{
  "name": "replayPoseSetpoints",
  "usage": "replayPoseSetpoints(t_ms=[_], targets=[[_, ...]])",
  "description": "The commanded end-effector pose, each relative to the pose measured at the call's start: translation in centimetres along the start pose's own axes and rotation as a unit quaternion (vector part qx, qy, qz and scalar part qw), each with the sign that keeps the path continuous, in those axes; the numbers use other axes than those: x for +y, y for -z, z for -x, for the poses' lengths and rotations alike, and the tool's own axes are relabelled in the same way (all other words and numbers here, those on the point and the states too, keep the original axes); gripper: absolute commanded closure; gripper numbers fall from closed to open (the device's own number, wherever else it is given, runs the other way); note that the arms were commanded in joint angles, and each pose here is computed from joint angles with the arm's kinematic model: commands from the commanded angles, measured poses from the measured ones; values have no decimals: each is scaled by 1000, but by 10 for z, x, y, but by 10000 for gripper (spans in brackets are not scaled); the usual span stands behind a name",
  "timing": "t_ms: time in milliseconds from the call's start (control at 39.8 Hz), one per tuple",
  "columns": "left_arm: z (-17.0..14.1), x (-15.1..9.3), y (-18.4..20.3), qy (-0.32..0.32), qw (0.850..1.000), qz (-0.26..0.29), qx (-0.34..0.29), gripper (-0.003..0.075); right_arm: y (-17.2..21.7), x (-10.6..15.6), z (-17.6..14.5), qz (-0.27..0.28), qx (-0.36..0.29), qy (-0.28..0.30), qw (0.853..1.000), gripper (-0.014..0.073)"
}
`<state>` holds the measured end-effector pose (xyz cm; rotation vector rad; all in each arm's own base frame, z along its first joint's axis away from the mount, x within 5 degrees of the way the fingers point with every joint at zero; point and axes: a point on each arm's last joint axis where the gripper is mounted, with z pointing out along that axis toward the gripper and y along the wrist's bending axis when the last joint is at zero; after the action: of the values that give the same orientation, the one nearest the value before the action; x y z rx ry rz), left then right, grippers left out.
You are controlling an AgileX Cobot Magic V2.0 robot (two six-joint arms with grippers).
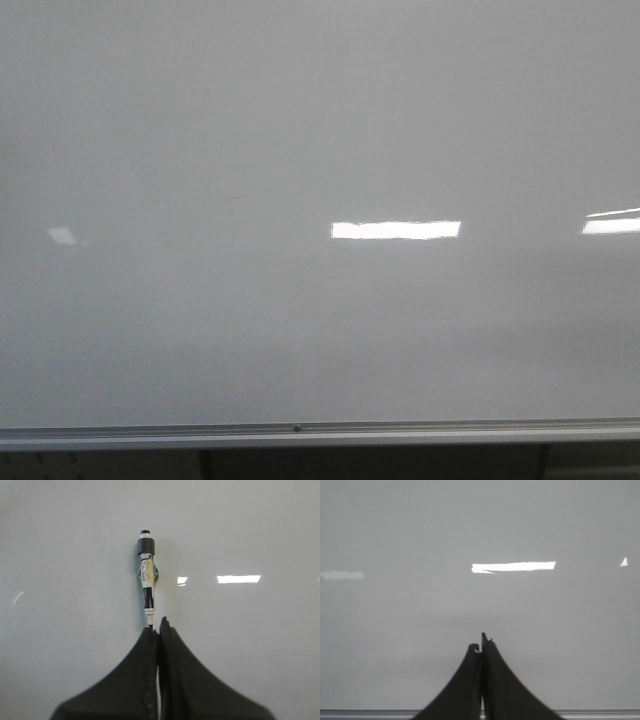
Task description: Write number 0 on whiteboard
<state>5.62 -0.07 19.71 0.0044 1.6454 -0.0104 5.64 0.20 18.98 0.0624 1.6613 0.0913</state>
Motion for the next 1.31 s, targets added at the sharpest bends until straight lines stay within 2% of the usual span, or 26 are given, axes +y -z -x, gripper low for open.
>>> replayPoseSetpoints(t_ms=[0,904,1155,1280], targets=[[1,0,0,4,999,-2,-40,740,1,0,8,0,-45,7,999,664],[1,0,0,4,999,-2,-40,740,1,0,7,0,-45,7,999,664],[8,0,1,4,997,-1,-78,740,1,0,8,0,-46,7,999,664],[8,0,1,4,997,-1,-78,740,2,0,9,-1,-55,7,998,664]])
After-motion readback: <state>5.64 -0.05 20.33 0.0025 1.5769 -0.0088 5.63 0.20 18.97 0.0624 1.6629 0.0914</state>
